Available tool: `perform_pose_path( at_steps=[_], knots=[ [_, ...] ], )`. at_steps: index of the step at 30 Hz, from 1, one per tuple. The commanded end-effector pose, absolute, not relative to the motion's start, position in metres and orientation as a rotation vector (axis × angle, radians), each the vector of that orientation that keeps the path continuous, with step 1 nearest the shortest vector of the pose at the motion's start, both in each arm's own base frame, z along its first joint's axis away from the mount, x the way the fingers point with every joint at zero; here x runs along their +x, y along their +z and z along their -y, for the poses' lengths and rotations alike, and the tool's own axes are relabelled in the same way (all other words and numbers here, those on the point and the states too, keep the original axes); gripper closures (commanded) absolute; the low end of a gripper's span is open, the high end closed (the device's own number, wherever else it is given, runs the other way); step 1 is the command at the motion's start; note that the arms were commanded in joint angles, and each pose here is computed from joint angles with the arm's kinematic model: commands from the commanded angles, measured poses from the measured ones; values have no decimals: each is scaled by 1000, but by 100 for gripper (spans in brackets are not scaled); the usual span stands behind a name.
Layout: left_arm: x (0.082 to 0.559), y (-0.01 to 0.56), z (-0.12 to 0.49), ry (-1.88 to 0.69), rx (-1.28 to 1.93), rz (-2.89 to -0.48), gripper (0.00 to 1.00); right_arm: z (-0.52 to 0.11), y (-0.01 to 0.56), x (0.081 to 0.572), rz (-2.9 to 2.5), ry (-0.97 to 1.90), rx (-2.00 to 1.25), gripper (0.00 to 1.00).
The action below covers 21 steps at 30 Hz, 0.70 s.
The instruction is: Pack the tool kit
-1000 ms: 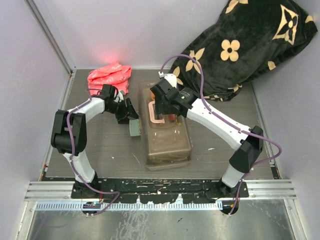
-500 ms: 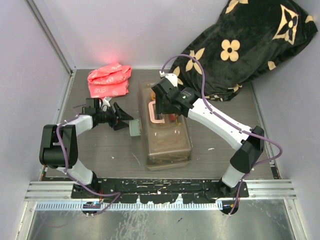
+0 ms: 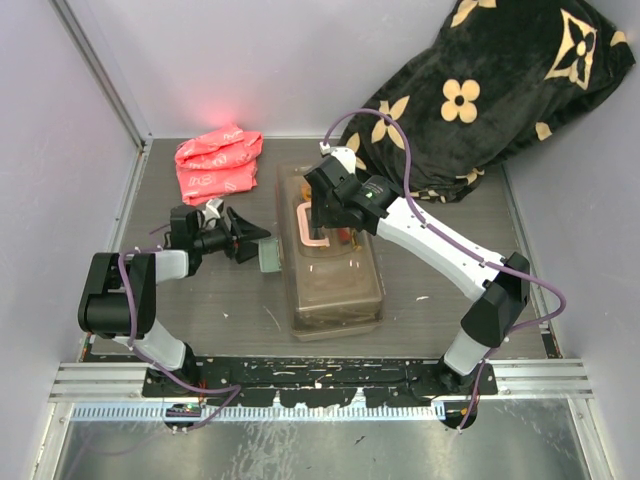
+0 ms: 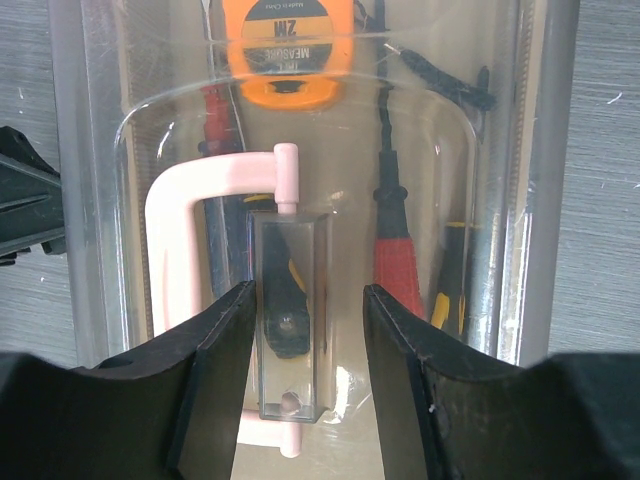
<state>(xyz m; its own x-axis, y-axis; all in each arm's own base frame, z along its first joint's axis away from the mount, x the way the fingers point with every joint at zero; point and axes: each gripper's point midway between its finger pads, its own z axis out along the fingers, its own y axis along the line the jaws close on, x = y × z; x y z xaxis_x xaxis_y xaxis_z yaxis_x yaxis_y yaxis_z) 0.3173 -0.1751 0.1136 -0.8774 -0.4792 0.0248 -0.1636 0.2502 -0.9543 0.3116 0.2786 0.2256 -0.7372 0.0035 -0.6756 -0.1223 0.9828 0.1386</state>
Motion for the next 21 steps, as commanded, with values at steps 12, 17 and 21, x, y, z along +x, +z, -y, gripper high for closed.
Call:
perform_pose_path(
  at_steps=[12,17,21],
  knots=[
    [280,148,200,-1854,-354,-2204,32,-269,183,288,-2569,149,-148,48],
    [263,154,215,-1863,-253,-2229,27,-270,182,288,-2573,152,-153,49],
    [264,158,223,-1878,-208,-2218,27,-270,182,287,-2574,154,-153,49]
  ],
)
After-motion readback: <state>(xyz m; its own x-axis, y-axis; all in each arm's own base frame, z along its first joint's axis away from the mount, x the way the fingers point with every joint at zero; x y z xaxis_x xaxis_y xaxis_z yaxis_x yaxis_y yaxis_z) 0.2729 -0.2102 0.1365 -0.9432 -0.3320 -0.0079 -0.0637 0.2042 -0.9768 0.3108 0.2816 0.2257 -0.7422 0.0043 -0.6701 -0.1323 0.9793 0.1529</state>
